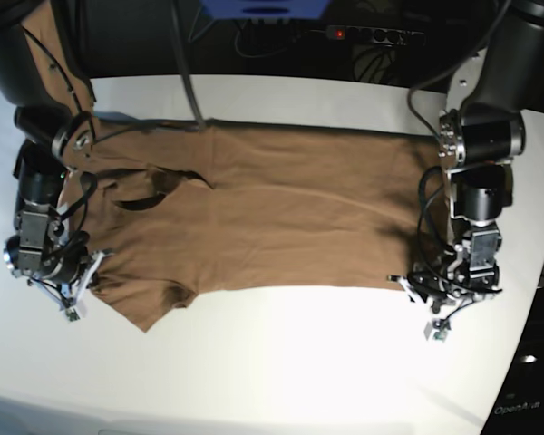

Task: Fold the T-shirt properly
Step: 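Lift the side edge with both grippers and fold it over the shirt body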

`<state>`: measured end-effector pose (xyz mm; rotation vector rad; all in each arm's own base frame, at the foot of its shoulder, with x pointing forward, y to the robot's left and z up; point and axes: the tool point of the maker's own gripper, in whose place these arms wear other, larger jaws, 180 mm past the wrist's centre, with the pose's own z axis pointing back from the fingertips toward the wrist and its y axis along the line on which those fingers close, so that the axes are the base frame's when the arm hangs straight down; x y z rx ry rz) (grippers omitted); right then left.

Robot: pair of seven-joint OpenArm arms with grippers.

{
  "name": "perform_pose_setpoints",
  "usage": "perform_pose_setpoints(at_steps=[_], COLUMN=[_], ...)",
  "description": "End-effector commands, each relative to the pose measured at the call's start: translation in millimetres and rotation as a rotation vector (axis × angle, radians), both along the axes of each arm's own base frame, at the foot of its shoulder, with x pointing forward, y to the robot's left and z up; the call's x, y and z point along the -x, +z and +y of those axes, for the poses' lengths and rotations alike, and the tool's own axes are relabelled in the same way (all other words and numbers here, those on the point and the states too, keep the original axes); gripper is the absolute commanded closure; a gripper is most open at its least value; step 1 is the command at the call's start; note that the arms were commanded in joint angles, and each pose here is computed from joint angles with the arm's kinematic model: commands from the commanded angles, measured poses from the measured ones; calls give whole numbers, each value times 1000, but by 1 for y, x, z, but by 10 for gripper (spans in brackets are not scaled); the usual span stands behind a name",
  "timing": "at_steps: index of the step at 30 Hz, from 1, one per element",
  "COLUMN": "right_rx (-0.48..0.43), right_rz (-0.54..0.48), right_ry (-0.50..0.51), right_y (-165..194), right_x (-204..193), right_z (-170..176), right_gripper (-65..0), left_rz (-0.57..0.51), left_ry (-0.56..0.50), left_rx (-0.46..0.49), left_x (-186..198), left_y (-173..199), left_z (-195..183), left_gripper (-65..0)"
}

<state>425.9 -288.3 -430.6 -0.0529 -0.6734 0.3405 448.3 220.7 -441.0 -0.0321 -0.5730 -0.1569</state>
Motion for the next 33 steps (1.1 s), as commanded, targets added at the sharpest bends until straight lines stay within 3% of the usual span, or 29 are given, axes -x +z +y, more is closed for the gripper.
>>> perform_pose_setpoints(at_steps=[1,5,13,29,33], right_rx=[48,79,145,99,121], right_rz=[-49,-119,-139,-161,-208], right_ry=[-18,-6,10,45,47], right_y=[21,29,30,7,19], right_x=[-10,-8,6,27,26], right_z=[-20,-20,-20,-3,-8], right_gripper=[-3,-3,-3,-3,-3], left_rz=[49,47,47,-7,-45], left_ry=[-14,-13,-24,-66,-71], left_rx=[-14,-11,3,-76,-96], left_x=[7,6,5,33,33], left_y=[-4,-4,-5,7,19], left_z=[0,0,-11,-18,-17], left_gripper=[-88,-88,-88,-88,-88])
